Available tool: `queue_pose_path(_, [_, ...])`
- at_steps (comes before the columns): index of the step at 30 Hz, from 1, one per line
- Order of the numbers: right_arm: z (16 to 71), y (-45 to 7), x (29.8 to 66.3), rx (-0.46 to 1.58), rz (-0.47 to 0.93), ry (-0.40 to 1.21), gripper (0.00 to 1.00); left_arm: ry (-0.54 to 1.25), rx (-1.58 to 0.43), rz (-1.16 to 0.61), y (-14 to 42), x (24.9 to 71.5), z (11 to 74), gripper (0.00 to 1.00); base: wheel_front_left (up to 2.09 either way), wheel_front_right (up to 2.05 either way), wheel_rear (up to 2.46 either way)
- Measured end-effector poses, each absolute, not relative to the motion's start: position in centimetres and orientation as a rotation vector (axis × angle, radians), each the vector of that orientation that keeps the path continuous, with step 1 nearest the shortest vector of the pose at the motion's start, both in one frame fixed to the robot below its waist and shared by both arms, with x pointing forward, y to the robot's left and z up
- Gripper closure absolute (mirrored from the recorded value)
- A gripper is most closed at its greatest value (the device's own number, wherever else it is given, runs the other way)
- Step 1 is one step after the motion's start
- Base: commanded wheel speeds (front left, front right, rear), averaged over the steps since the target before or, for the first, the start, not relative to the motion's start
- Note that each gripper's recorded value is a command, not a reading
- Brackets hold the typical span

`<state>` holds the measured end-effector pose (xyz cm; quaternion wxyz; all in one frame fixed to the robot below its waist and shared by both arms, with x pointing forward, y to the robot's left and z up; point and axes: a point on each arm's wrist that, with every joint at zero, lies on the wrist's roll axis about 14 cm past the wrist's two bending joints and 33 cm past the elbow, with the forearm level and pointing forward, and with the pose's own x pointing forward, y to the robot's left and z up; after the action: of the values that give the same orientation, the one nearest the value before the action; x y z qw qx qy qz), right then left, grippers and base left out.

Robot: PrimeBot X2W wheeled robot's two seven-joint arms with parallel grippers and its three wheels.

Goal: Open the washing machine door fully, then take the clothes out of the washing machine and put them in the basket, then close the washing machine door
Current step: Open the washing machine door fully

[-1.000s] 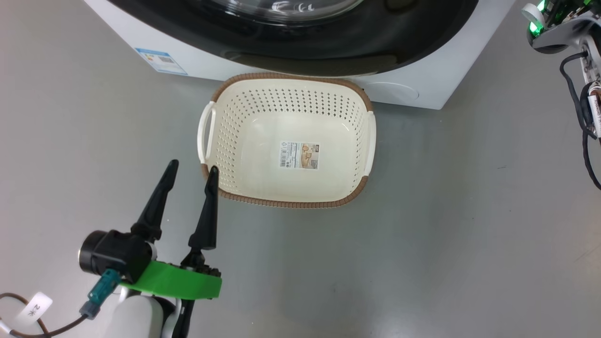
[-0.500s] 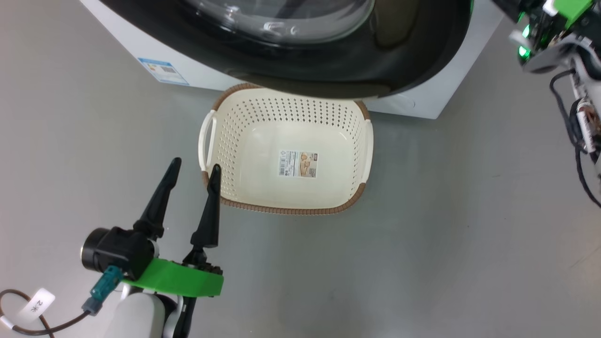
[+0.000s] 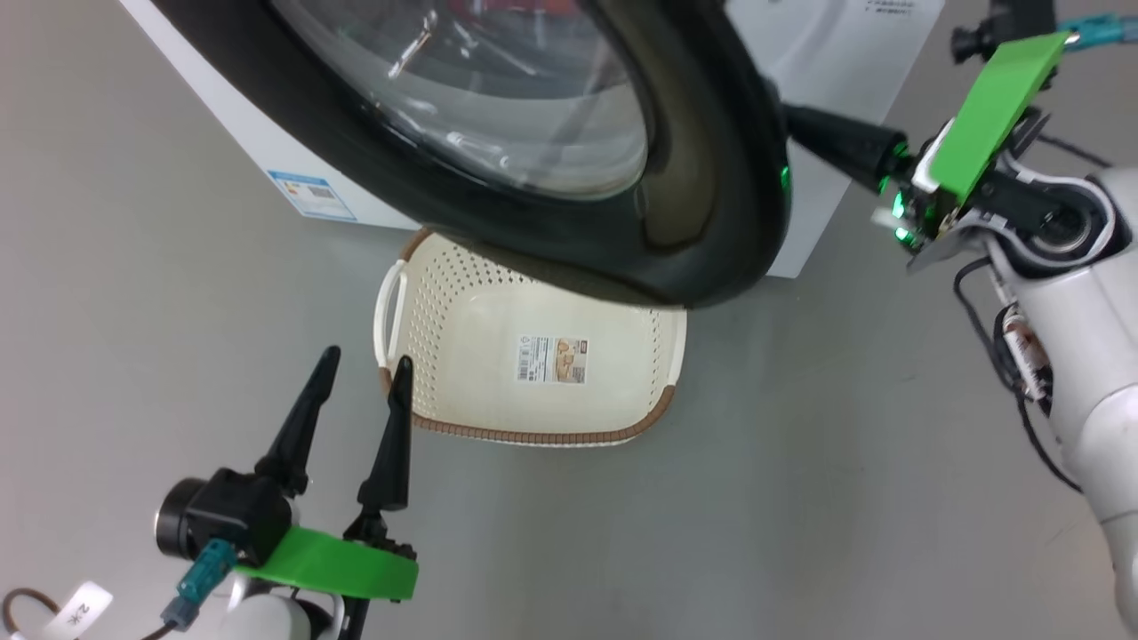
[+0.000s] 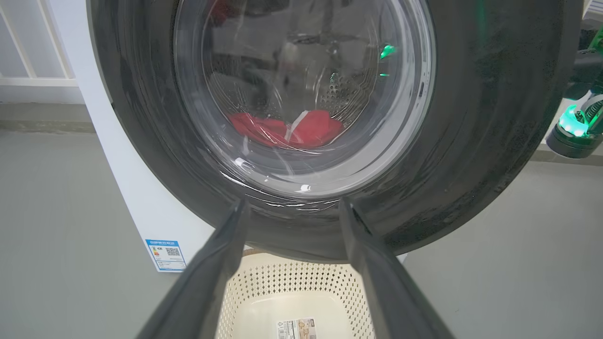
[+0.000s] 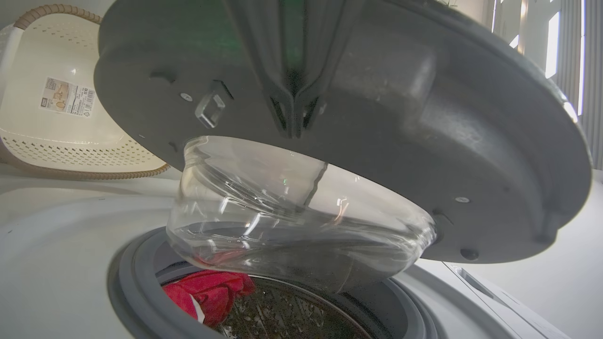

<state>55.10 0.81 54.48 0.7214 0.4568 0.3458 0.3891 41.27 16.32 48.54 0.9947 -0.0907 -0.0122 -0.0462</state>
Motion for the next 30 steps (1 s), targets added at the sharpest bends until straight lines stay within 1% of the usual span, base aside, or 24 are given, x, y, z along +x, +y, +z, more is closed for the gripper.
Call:
queue_pose_path(6, [54.5,2.1,52.0,0.981,0.925,0.803,1.0,-0.029,-0.179,-0.086,16.5,40.2,48.8,0.0,0.0,0.0,0.0])
queue_pose_path(7, [54.5,2.1,52.0,0.981,0.925,0.803,1.0,-0.029,-0.179,-0.086,16.5,40.2,48.8,0.0,0.0,0.0,0.0])
queue_pose_path(20, [55.7,5.7,45.8,0.929,1.091,0.85,1.0,-0.032,-0.176,-0.057,17.2,38.0,49.2,0.0,0.0,0.0,0.0])
queue_pose_path(30, [56.0,8.1,42.4,0.921,1.181,0.884,1.0,-0.034,-0.17,0.011,19.3,36.2,49.3,0.0,0.0,0.0,0.0])
